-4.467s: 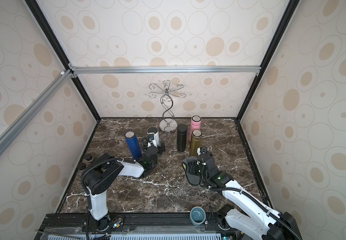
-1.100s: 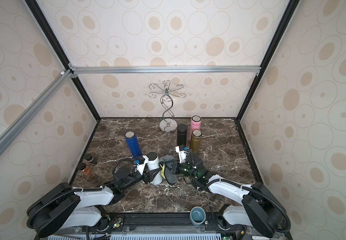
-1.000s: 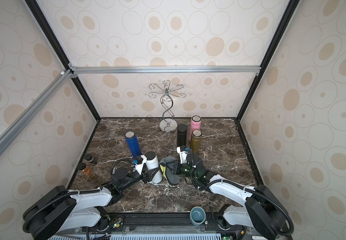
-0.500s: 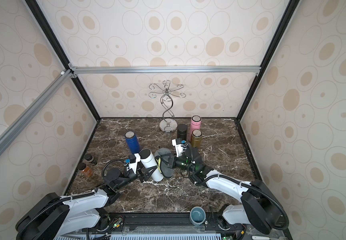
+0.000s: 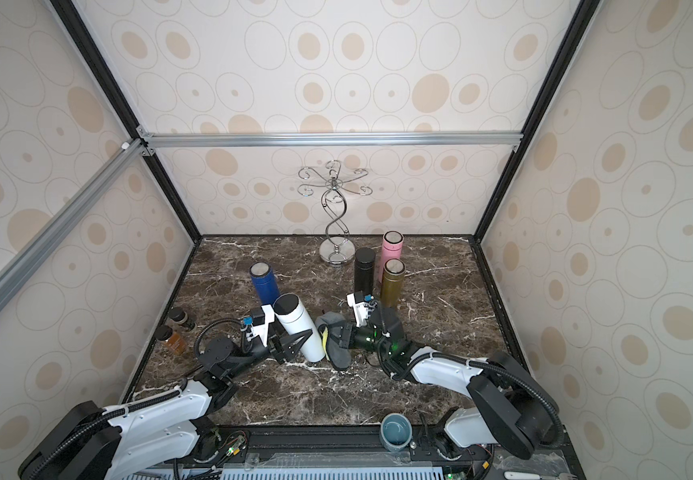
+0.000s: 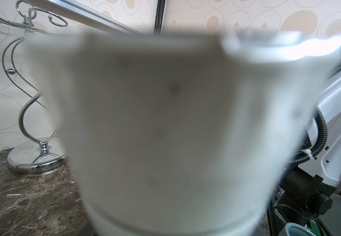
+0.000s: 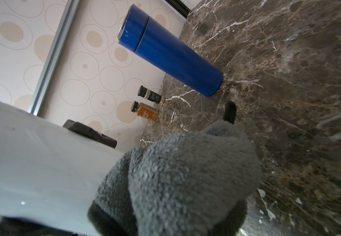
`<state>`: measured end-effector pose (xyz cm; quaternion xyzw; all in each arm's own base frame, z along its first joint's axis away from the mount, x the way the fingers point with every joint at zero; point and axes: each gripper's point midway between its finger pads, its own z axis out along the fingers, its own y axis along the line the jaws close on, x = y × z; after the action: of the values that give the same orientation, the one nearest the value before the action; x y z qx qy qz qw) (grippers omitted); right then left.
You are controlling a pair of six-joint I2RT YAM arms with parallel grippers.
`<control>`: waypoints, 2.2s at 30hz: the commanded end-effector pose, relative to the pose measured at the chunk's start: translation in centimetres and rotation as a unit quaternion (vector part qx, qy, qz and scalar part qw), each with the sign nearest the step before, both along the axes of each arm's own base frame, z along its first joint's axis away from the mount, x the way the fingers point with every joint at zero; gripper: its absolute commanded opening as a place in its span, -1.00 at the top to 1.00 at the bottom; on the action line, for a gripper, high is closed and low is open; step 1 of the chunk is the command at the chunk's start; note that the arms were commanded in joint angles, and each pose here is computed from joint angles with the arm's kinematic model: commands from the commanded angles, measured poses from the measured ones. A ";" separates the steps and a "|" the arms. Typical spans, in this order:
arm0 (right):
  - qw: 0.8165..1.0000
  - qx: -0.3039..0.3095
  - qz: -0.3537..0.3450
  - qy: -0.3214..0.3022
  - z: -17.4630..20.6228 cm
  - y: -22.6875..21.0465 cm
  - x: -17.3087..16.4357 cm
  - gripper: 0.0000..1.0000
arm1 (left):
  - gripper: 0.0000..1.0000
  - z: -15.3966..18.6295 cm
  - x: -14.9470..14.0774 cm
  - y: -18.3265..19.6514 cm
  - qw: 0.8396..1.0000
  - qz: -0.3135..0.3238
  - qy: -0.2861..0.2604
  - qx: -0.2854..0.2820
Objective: Wipe the surface of the thermos
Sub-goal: Wipe the dirt from the surface of the thermos.
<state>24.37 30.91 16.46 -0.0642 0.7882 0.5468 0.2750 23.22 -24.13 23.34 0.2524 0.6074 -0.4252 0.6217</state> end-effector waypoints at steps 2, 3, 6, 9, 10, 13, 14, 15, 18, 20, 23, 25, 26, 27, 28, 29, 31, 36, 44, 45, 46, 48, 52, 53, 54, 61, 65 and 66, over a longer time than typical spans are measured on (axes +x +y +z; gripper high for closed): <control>0.999 0.007 0.002 -0.031 2.9 -0.2 -0.6 1.00 | 1.00 4.1 1.6 0.5 0.997 0.038 -0.049 -0.038; 0.999 0.009 -0.002 -0.045 3.9 -0.3 -0.5 1.00 | 1.00 3.8 1.9 0.5 0.998 0.043 -0.043 -0.035; 0.996 0.012 -0.013 -0.083 6.4 -0.4 0.1 1.00 | 1.00 3.1 2.3 0.4 0.998 0.046 -0.033 -0.037; 0.995 0.002 -0.012 -0.102 7.4 0.1 0.8 1.00 | 1.00 2.4 2.6 0.2 0.998 0.043 -0.025 -0.039; 0.994 0.003 -0.010 -0.104 7.5 0.3 1.0 1.00 | 1.00 2.2 2.7 0.2 0.998 0.045 -0.023 -0.042; 0.996 -0.001 -0.001 -0.092 6.3 1.3 1.6 1.00 | 1.00 1.8 3.1 0.1 0.997 0.049 -0.017 -0.049; 0.996 0.000 0.002 -0.084 5.6 1.5 1.7 1.00 | 1.00 1.6 3.3 0.1 0.997 0.051 -0.015 -0.050; 0.997 -0.002 0.000 -0.074 4.8 1.7 1.9 1.00 | 1.00 1.4 3.5 0.1 0.997 0.053 -0.012 -0.051; 0.999 -0.010 -0.001 -0.042 2.1 1.9 2.0 1.00 | 1.00 1.2 3.9 -0.3 0.997 0.051 -0.009 -0.054; 1.000 -0.007 -0.003 -0.026 0.7 1.7 1.8 1.00 | 1.00 1.1 4.1 -0.5 0.997 0.048 -0.009 -0.057; 1.000 -0.012 -0.004 -0.003 -1.3 1.4 1.4 1.00 | 1.00 1.1 4.3 -0.7 0.997 0.046 -0.010 -0.060; 1.000 -0.017 -0.006 0.011 -2.4 1.1 1.0 1.00 | 1.00 1.1 4.5 -0.8 0.997 0.048 -0.009 -0.060; 1.000 -0.022 -0.007 0.015 -2.8 0.9 0.8 1.00 | 1.00 0.9 4.6 -0.9 0.997 0.048 -0.010 -0.057; 0.999 -0.028 -0.011 0.019 -3.2 0.6 0.7 1.00 | 1.00 0.7 4.7 -0.9 0.997 0.048 -0.009 -0.053; 0.999 -0.035 -0.014 0.020 -3.4 0.3 0.6 1.00 | 1.00 0.5 4.8 -1.1 0.998 0.049 -0.009 -0.048; 0.998 -0.047 -0.017 0.023 -3.7 0.0 0.4 1.00 | 1.00 0.1 5.0 -1.2 0.998 0.051 -0.007 -0.043; 0.998 -0.061 -0.022 0.018 -3.4 -0.6 0.2 1.00 | 1.00 -0.3 5.5 -1.1 0.997 0.061 -0.003 -0.040; 0.997 -0.073 -0.013 -0.018 -0.9 -1.0 -1.0 1.00 | 1.00 -1.3 7.0 -1.3 0.996 0.081 0.026 -0.036; 0.992 -0.117 0.028 -0.038 -1.6 1.6 -3.0 1.00 | 1.00 -0.9 7.4 -1.9 0.995 0.080 0.032 -0.047; 0.992 -0.117 0.028 -0.037 -2.0 1.9 -2.8 1.00 | 1.00 -0.9 7.4 -2.0 0.995 0.080 0.032 -0.047; 0.992 -0.120 0.025 -0.035 -2.5 2.0 -2.5 1.00 | 1.00 -0.8 7.3 -2.1 0.995 0.078 0.032 -0.047; 0.991 -0.133 0.015 -0.030 -3.8 2.1 -1.9 1.00 | 1.00 -0.7 7.3 -2.3 0.995 0.078 0.031 -0.046; 0.987 -0.157 0.002 -0.021 -5.5 2.2 -1.0 1.00 | 1.00 -0.5 7.2 -2.7 0.996 0.075 0.029 -0.041; 0.987 -0.163 -0.001 -0.016 -5.9 2.1 -0.9 1.00 | 1.00 -0.4 7.2 -2.7 0.996 0.076 0.027 -0.041; 0.986 -0.165 -0.001 -0.012 -6.1 2.1 -0.9 1.00 | 1.00 -0.4 7.2 -2.7 0.996 0.077 0.027 -0.040; 0.990 -0.135 0.005 -0.029 -3.4 2.8 -0.8 1.00 | 1.00 -0.8 7.2 -2.8 0.996 0.080 0.027 -0.033; 0.991 -0.125 0.008 -0.048 -1.5 3.5 -0.3 1.00 | 1.00 -0.9 6.9 -3.2 0.996 0.073 0.028 -0.037; 0.991 -0.125 0.008 -0.051 -1.3 3.7 -0.1 1.00 | 1.00 -0.9 6.8 -3.3 0.996 0.072 0.028 -0.037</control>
<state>23.14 33.59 11.69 -0.1252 0.8590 0.4221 0.2613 30.58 -26.06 18.49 0.1631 0.6775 -0.3737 0.6122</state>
